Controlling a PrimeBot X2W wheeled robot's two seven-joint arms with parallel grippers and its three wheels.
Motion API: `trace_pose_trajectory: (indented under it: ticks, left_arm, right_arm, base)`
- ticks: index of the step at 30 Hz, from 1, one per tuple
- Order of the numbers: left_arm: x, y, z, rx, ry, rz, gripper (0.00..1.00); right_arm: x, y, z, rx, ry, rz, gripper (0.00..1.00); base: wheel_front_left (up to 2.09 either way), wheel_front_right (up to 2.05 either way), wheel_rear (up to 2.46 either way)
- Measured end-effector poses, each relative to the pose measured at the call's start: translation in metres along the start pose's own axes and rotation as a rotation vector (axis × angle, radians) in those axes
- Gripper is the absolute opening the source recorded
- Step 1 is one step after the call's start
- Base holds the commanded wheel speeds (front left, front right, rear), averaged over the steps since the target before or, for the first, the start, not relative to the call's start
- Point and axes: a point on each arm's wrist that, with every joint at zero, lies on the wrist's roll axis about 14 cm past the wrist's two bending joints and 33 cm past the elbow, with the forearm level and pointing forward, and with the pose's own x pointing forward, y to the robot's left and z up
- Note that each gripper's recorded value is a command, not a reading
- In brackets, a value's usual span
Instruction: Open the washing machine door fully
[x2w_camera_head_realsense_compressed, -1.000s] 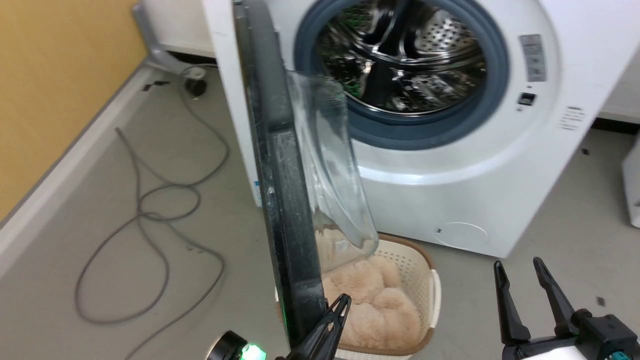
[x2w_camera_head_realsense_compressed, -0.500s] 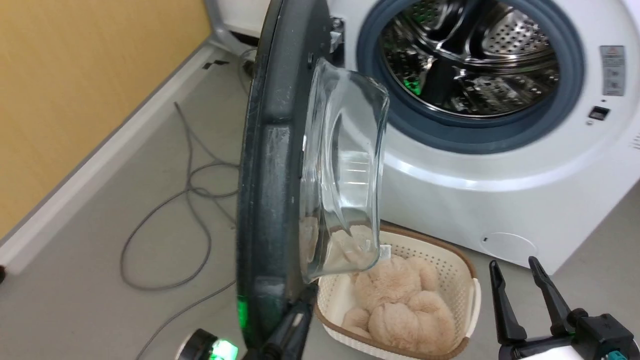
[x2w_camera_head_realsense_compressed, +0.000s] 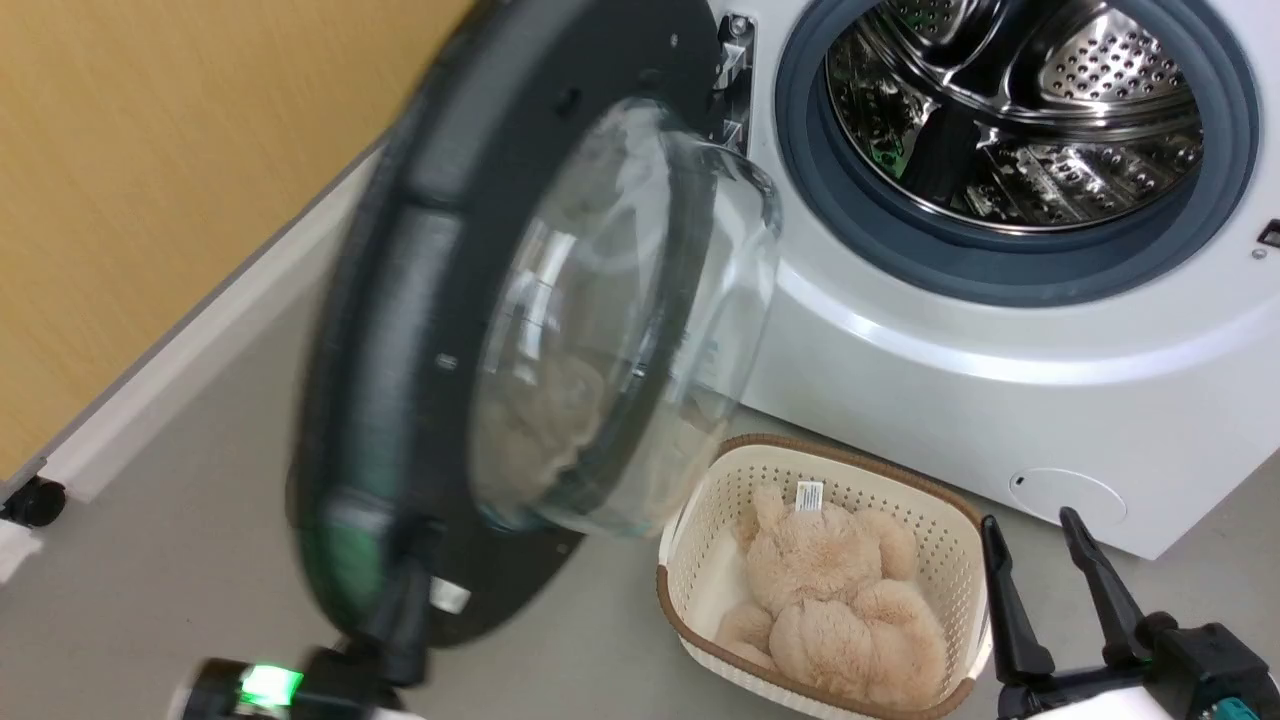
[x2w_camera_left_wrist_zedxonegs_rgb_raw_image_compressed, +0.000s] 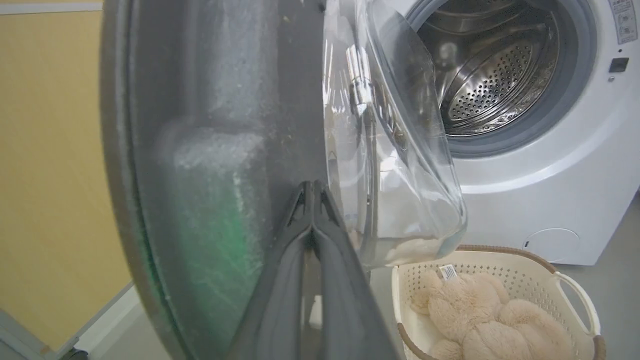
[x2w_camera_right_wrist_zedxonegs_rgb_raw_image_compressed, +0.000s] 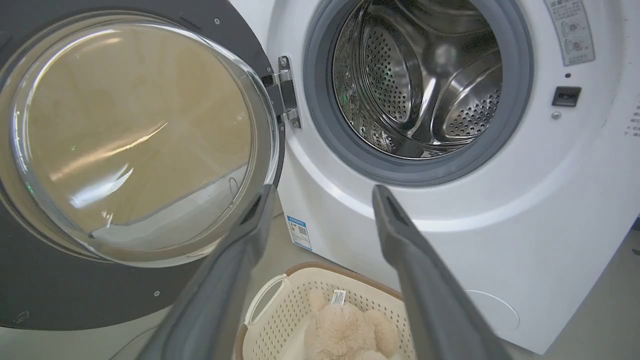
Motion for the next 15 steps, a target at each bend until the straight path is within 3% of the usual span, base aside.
trace_pose_trajectory:
  ticks: [6, 15]
  left_arm:
    - [0.011, 0.047, -0.012, -0.015, 0.040, 0.147, 0.00]
    - [0.040, 0.091, -0.016, -0.061, 0.038, 0.294, 0.00]
  right_arm:
    - [0.002, -0.004, -0.003, 0.005, 0.004, -0.009, 1.00]
    - [-0.003, -0.029, -0.008, -0.010, 0.017, -0.069, 1.00]
  base:
    - [0.00, 0.00, 0.00]
    - [0.00, 0.00, 0.00]
